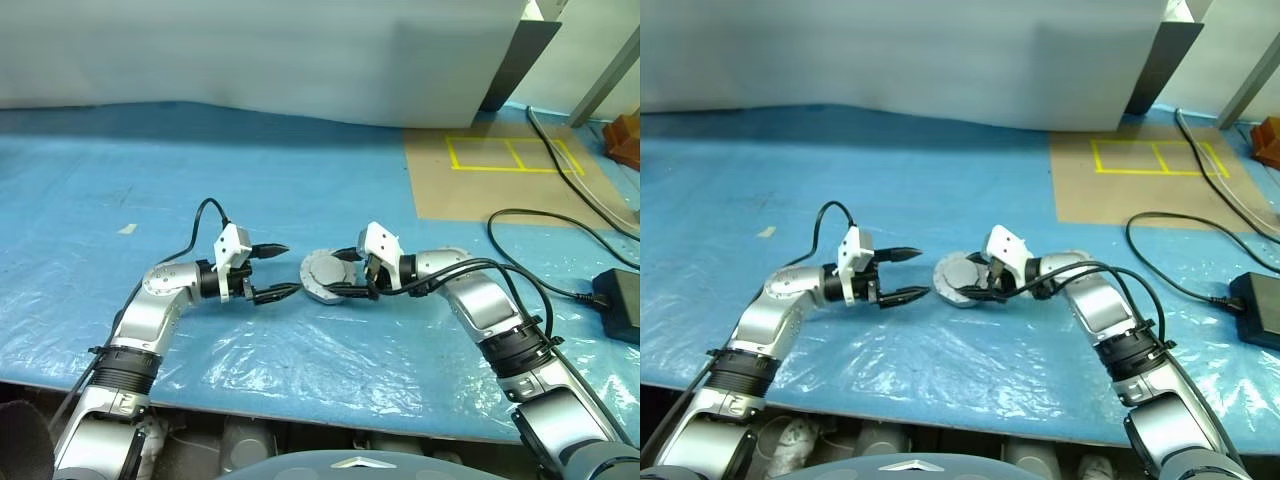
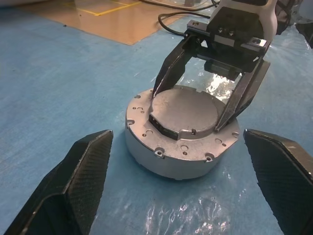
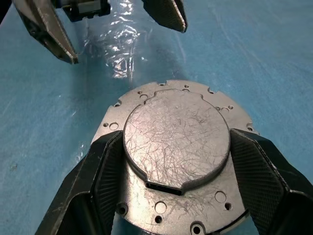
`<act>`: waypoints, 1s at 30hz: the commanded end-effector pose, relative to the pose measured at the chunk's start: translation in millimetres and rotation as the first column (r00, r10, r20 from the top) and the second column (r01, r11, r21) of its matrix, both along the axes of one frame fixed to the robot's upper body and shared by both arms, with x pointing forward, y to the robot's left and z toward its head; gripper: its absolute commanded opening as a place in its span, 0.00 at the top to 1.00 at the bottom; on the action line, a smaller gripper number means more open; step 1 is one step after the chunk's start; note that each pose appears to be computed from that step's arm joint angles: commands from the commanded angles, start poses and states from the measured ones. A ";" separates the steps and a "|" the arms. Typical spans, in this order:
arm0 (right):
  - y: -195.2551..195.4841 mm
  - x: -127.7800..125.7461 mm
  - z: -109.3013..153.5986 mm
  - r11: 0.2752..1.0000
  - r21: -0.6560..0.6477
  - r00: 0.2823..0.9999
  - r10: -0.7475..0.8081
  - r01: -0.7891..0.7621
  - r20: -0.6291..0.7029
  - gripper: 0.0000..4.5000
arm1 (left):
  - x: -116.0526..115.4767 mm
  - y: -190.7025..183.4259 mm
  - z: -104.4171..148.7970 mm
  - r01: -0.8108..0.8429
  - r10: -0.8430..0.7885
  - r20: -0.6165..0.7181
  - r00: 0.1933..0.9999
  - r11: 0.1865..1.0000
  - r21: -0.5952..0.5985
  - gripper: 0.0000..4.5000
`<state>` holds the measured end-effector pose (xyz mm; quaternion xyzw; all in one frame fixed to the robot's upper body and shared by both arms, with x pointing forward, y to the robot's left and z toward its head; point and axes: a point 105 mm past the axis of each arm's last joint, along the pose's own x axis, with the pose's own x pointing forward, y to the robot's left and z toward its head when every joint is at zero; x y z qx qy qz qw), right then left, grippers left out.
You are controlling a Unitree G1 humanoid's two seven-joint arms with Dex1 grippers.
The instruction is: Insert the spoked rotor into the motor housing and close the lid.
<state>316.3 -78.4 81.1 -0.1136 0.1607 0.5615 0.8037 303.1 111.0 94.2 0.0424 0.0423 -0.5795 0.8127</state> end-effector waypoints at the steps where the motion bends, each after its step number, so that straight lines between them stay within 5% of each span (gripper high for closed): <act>1: -25.7 -1.2 -17.6 0.994 0.010 0.975 -0.109 0.113 -0.194 0.34 | -1.5 -0.9 4.3 0.012 -0.012 0.028 1.000 1.000 -0.005 0.00; 10: 1.7 -22.2 13.9 0.998 0.000 0.995 0.064 -0.064 -0.071 0.34 | -0.7 0.0 1.6 0.009 -0.008 0.021 1.000 1.000 -0.010 0.00; 19: -19.2 -12.4 -32.1 0.981 -0.194 0.999 -0.022 0.013 -0.041 0.34 | -1.6 1.9 3.0 0.011 -0.010 0.022 1.000 1.000 -0.016 0.00; 30: -18.9 -9.0 1.0 0.999 0.011 0.992 -0.032 0.034 -0.120 0.34 | 0.6 3.0 3.3 0.007 -0.007 0.017 1.000 1.000 -0.017 0.00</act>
